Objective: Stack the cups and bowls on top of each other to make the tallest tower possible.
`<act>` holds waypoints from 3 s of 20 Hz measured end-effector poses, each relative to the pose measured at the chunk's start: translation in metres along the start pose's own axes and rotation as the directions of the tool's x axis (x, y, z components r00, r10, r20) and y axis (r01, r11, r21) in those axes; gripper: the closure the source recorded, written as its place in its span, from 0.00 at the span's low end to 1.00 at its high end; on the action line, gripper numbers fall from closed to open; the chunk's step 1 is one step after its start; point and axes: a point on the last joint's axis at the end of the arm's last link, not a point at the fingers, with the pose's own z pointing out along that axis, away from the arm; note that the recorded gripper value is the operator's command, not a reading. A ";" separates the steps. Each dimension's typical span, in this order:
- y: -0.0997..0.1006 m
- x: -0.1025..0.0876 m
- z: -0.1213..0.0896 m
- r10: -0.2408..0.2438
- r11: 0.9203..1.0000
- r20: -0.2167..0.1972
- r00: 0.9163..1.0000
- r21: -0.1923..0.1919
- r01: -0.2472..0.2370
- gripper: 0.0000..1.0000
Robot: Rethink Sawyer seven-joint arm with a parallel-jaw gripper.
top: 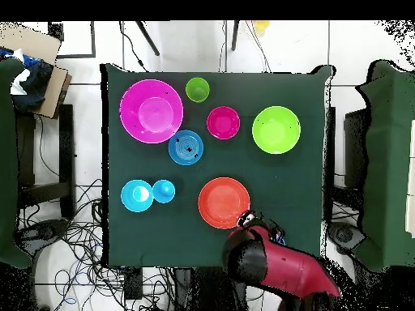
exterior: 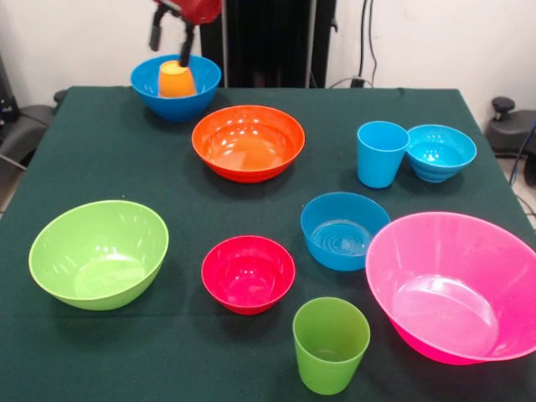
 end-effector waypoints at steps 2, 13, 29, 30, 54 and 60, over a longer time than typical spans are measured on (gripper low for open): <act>0.010 0.006 -0.006 -0.001 1.000 -0.017 1.000 -0.002 0.001 0.00; 0.068 0.042 -0.039 0.018 0.999 -0.097 0.995 -0.026 -0.021 0.00; 0.133 0.072 -0.053 0.117 0.990 -0.136 0.984 -0.057 -0.126 0.00; 0.136 0.074 -0.051 0.128 0.989 -0.143 0.981 -0.054 -0.137 0.00; 0.217 0.078 -0.051 0.308 0.945 -0.205 0.929 -0.044 -0.323 0.00; 0.239 0.068 -0.051 0.357 0.926 -0.222 0.907 -0.047 -0.375 0.00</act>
